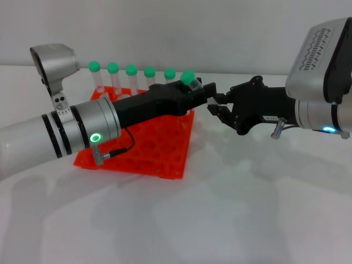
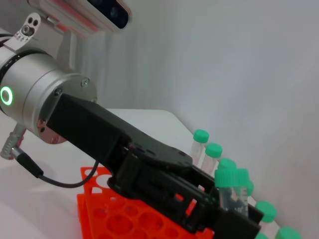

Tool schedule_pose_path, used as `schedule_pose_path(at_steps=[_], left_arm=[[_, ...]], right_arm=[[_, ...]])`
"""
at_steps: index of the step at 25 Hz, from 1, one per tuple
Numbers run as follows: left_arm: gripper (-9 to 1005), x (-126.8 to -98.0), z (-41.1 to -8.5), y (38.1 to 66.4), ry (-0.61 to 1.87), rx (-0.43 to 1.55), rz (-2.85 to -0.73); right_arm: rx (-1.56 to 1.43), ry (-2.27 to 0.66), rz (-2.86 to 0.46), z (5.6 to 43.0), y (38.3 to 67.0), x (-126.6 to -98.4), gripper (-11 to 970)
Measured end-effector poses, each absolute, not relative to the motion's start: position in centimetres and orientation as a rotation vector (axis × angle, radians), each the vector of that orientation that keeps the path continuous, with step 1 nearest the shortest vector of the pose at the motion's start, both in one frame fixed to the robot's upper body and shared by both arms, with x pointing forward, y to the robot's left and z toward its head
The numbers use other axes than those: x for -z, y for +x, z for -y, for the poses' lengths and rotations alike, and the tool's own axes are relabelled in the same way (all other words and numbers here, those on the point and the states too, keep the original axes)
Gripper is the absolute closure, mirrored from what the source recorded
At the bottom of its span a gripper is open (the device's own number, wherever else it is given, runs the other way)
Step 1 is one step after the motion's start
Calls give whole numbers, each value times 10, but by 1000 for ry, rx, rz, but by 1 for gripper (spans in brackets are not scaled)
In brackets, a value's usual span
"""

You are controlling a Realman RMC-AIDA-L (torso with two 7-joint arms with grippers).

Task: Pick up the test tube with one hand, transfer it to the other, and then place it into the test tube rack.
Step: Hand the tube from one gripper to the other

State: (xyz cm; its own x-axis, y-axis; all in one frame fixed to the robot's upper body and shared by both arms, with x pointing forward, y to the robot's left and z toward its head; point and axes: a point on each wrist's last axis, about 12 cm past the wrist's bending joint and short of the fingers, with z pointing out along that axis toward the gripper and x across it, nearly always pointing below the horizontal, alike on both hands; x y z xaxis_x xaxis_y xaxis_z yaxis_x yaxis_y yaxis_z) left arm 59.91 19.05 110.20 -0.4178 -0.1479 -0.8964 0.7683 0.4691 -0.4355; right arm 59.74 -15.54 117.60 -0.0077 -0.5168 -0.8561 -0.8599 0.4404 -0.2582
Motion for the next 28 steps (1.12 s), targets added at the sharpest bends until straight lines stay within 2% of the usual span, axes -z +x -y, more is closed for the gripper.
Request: schedule_pose_path(at_steps=[7,13,18,21,26,28], left_arm=[[520,-1102,-192,599,525,1127,-1698],[726,-1101,-191,598,530,1123,-1695],[783,-1101,-192,598,527,1123,-1695],[783,-1100,-193,597,532,1117,-1690],[784,-1102,-200,594,544,1080,-1655],[784,-1104,-208,592,545,1052,-1632]], right_arm=[[-415,-1212,-1673,156,597,-1173,696],[-420,-1220,-1678,156,597,-1173,690],[-412,-1226,-1690,158,596,-1170,686],[-389,-1211,-1718,163,598,-1169,683],[-330,-1157,-1775,179,601,-1161,485],[-306,-1112,-1802,191,602,-1157,443]])
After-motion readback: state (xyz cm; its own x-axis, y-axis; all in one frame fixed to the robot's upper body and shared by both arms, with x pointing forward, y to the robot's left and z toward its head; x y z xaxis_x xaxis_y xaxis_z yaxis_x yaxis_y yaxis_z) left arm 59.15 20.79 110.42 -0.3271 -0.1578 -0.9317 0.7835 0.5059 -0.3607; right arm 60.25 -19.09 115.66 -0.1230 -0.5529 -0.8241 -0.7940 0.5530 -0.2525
